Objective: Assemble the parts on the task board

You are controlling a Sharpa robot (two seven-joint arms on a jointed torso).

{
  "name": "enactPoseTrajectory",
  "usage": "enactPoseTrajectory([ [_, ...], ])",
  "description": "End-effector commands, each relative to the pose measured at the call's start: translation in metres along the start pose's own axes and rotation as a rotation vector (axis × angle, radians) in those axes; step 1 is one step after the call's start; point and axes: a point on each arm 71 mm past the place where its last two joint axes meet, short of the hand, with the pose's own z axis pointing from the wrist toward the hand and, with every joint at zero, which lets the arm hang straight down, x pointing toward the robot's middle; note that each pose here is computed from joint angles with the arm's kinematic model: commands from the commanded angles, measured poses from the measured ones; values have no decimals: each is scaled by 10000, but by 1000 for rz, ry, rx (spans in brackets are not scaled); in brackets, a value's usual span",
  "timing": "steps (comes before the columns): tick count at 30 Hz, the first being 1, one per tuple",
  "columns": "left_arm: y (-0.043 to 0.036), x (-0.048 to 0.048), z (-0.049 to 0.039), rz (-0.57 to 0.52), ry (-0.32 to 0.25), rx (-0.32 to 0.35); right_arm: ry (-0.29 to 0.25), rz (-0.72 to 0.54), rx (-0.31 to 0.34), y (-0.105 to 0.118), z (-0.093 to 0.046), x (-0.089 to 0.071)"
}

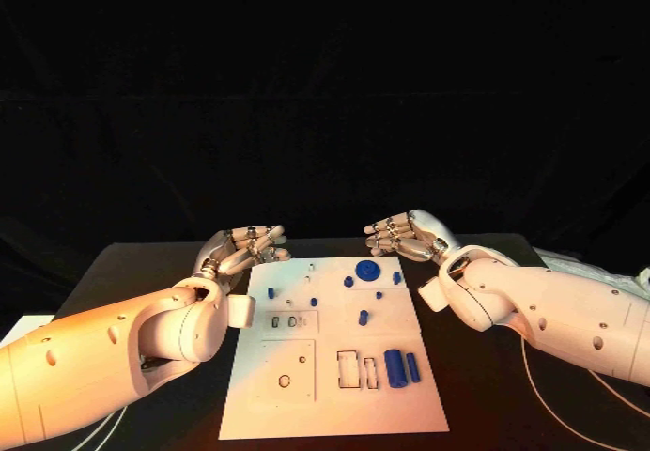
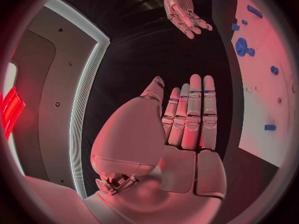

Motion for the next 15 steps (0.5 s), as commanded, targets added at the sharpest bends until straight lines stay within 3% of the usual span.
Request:
enactPoseTrajectory([
  [1,-36,113,-58,-41,73,-15,113,-244,-12,48,8,79],
  [8,-114,274,-182,-72,134,-25,224,-572,17,119,79,143],
  [15,-201,309,-228,-70,165,-18,243,-797,33,215,163,149],
])
